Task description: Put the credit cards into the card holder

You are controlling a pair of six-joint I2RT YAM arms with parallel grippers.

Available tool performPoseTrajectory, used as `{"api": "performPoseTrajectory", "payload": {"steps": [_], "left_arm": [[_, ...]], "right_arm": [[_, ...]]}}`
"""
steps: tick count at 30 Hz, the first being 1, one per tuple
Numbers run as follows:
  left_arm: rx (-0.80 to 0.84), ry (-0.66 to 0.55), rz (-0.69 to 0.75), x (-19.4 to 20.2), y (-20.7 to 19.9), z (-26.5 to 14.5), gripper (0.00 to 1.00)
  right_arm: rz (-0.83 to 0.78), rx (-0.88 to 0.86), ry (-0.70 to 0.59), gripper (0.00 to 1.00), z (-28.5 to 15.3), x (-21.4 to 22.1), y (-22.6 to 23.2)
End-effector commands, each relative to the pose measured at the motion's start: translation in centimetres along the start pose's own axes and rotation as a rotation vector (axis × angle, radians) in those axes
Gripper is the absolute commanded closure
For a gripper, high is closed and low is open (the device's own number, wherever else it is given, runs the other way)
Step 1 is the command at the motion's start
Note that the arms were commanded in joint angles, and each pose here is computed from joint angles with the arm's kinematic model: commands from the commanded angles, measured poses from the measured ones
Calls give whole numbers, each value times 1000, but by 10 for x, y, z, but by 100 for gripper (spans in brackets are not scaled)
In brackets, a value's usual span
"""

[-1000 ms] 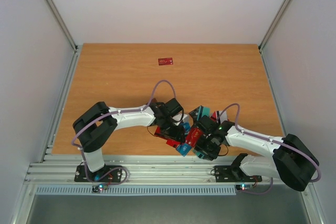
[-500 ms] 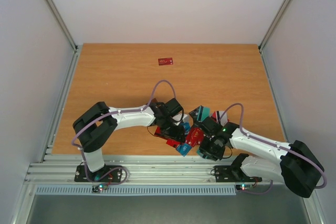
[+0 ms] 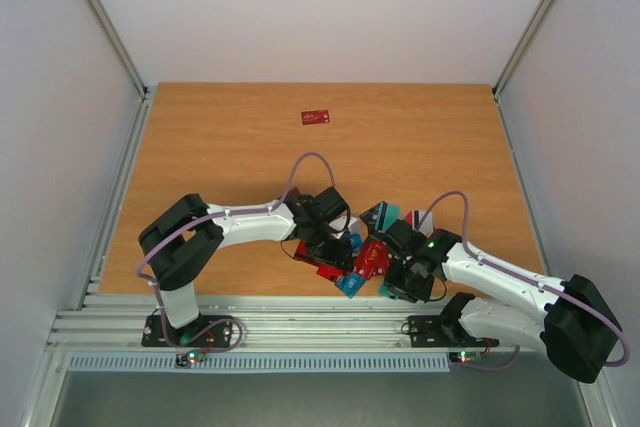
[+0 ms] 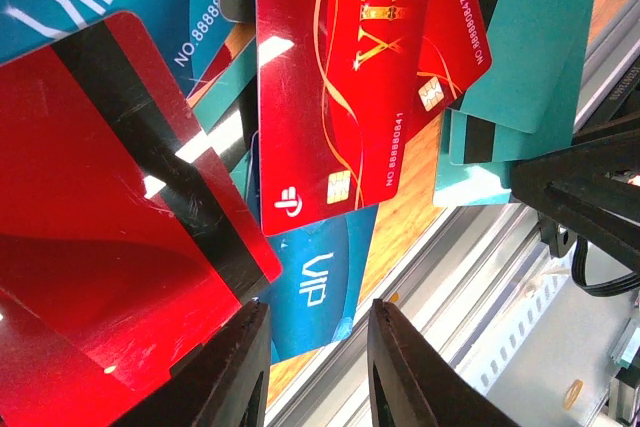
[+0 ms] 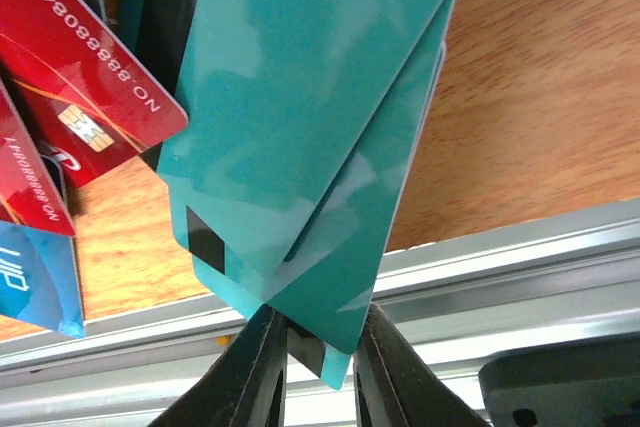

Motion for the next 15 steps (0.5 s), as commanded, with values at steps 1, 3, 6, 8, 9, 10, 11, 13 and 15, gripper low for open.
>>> {"api": "performPoseTrajectory", "payload": {"steps": [1, 3, 6, 8, 9, 10, 11, 13, 15], "left_arm": [[35, -41, 28, -7, -11, -5, 71], [37, -43, 30, -7, -11, -5, 71], [39, -45, 31, -8, -11, -6, 71], [38, -45, 30, -7, -11, -6, 71], [39, -43, 30, -7, -11, -5, 71], [39, -43, 31, -7, -11, -5, 71], [40, -44, 31, -7, -11, -6, 71], [39, -47, 33, -7, -12, -6, 71], [40, -48, 33, -8, -12, -7, 71]], "right_arm": [[-28, 1, -42, 81, -13, -4, 3], [-34, -2, -51, 83, -17, -4, 5], [-42, -10, -63, 87, -22, -6, 9], [-49, -9, -66, 89, -23, -6, 11], [-49, -7, -67, 90, -24, -7, 12], [-49, -5, -65, 91, -24, -7, 12], [-52, -4, -66, 92, -25, -7, 13], [-54, 0, -72, 94, -27, -7, 13], [-62, 5, -84, 95, -31, -9, 15]]}}
Point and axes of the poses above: each gripper's point midway between its finger pads, its own z axis out along the fingers, its own y axis along the line the jaws close on, x = y × z, the point moved 2 cm from there along -z, back along the fingers, and after that the axes turned 9 degrees about z, right-handed, at the moved point
